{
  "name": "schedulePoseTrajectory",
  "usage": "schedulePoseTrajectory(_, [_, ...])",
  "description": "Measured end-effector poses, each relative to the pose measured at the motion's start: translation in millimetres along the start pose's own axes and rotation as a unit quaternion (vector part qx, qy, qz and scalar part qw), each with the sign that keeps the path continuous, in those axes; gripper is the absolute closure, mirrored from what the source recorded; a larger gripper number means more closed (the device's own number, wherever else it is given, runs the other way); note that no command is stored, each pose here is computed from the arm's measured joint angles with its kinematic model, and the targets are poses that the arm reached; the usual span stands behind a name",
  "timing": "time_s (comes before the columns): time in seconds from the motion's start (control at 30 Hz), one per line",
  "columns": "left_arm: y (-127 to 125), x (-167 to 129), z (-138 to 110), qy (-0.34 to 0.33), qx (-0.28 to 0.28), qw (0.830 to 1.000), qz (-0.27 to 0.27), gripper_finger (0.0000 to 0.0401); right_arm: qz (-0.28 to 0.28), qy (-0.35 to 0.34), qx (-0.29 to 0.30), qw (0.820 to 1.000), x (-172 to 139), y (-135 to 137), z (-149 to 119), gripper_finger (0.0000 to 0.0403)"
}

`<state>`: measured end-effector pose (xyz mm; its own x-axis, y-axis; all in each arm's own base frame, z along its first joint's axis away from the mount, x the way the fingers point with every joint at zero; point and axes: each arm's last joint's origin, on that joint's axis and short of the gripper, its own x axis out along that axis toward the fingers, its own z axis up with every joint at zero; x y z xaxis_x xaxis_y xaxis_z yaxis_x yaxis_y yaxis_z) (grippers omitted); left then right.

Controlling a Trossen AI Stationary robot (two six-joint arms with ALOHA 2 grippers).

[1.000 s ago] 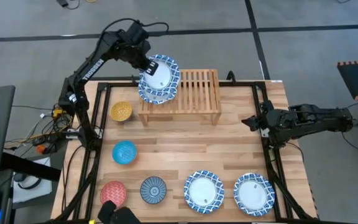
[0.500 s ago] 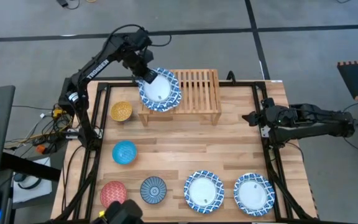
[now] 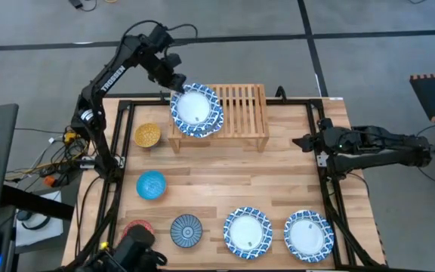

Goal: Place and stack bowls onto a shelf
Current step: Stack the white patterned bowl on top of the other white patterned bowl on the shelf

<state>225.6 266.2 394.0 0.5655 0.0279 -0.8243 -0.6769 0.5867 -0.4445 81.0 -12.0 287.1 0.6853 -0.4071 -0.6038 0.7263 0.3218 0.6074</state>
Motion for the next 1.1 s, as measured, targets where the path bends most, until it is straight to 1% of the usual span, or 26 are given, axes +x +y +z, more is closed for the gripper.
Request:
schedulePoseTrajectory(0.1, [4.8,-10.6,6.4,-0.034,-0.012,0.999,0.002,0.022,0.002,-0.001,0.001,1.0,2.0,2.7,0.1,0.0133])
schedulePoseTrajectory(0.17, [1.2,-21.4,11.1,-0.068,0.0,0.998,0.006,0.0212,0.004,-0.001,0.001,1.0,4.3,5.5,0.0,0.0133])
schedulePoseTrajectory(0.27, [-8.0,-30.3,13.0,-0.101,0.032,0.993,0.051,0.0212,0.0,0.004,-0.001,1.0,8.6,9.2,-0.8,0.0133])
schedulePoseTrajectory(0.37, [-15.5,-22.2,11.6,-0.096,0.066,0.989,0.094,0.0221,-0.011,0.011,-0.006,1.0,13.9,12.2,-2.4,0.0133])
schedulePoseTrajectory(0.5, [-22.1,-3.5,8.7,-0.075,0.084,0.988,0.107,0.0236,-0.018,0.018,-0.01,1.0,22.2,18.4,-4.2,0.0133])
schedulePoseTrajectory(0.63, [-22.0,15.4,4.2,-0.049,0.088,0.986,0.132,0.0248,-0.02,0.021,-0.013,1.0,29.8,24.5,-5.6,0.0133])
schedulePoseTrajectory(0.77, [-20.9,35.6,0.0,-0.025,0.095,0.986,0.135,0.0259,-0.02,0.021,-0.015,0.999,34.7,28.5,-6.4,0.0133])
schedulePoseTrajectory(0.83, [-21.9,41.5,-2.3,-0.014,0.097,0.986,0.134,0.0263,-0.018,0.02,-0.014,1.0,35.1,29.2,-6.3,0.0133])
schedulePoseTrajectory(0.9, [-25.6,42.6,-2.4,-0.017,0.102,0.986,0.131,0.0266,-0.019,0.021,-0.015,0.999,36.4,30.0,-6.6,0.0133])
schedulePoseTrajectory(1.0, [-32.2,31.3,0.3,-0.035,0.108,0.985,0.127,0.0268,-0.02,0.022,-0.016,0.999,37.1,30.3,-7.0,0.0133])
schedulePoseTrajectory(1.1, [-46.4,13.9,3.0,-0.068,0.121,0.984,0.11,0.0268,-0.018,0.021,-0.015,1.0,37.0,30.8,-6.8,0.0133])
